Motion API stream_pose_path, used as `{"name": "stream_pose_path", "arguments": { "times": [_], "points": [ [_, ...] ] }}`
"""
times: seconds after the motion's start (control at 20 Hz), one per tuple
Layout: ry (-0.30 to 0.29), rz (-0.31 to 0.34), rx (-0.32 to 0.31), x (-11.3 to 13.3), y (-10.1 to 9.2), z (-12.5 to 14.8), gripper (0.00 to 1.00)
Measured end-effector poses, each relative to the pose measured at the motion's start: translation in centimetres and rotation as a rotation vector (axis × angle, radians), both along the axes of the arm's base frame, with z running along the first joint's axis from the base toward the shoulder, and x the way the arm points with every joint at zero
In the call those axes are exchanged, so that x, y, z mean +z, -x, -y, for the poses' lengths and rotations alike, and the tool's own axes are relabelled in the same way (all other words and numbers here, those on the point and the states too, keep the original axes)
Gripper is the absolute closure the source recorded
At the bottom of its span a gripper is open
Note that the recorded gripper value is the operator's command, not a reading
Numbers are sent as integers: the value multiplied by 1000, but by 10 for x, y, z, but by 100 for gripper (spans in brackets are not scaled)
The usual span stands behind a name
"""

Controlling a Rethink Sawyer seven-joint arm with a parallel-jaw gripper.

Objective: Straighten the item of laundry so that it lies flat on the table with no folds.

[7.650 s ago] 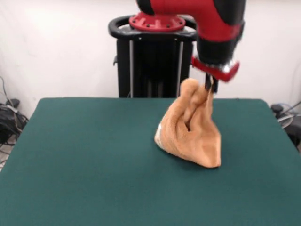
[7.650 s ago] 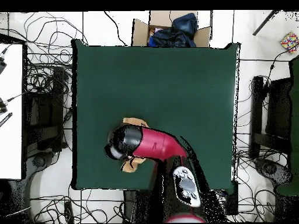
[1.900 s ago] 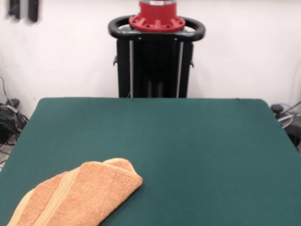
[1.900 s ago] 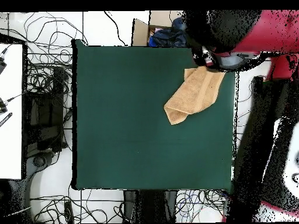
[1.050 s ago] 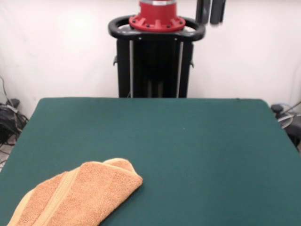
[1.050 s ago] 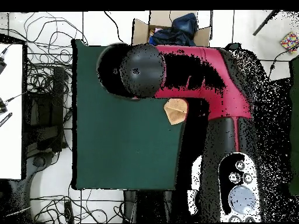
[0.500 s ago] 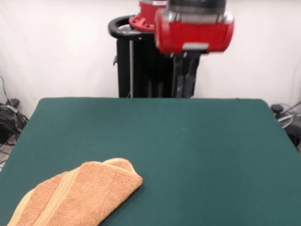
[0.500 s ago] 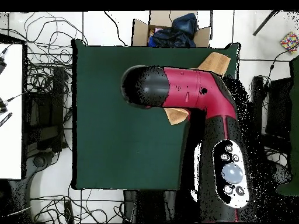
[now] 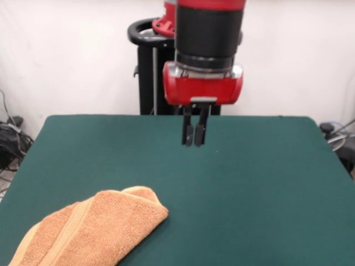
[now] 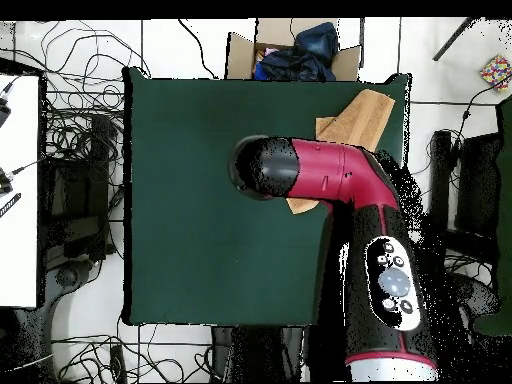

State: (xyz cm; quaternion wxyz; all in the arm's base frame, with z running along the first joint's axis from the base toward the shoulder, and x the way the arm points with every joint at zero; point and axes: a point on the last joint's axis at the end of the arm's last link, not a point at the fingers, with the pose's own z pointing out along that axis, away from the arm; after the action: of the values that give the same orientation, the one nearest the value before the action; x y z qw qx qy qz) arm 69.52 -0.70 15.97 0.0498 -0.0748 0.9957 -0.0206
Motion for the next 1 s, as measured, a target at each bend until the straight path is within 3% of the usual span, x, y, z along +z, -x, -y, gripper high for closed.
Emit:
{"name": "stream_pose_path", "arguments": {
  "times": [0.25,0.65,1.0],
  "points": [
    [3,11,-36,-31,10,25,100],
    [45,31,-133,-90,31,93,100],
    [92,-29,-247,-124,62,129,100]
  ]
}}
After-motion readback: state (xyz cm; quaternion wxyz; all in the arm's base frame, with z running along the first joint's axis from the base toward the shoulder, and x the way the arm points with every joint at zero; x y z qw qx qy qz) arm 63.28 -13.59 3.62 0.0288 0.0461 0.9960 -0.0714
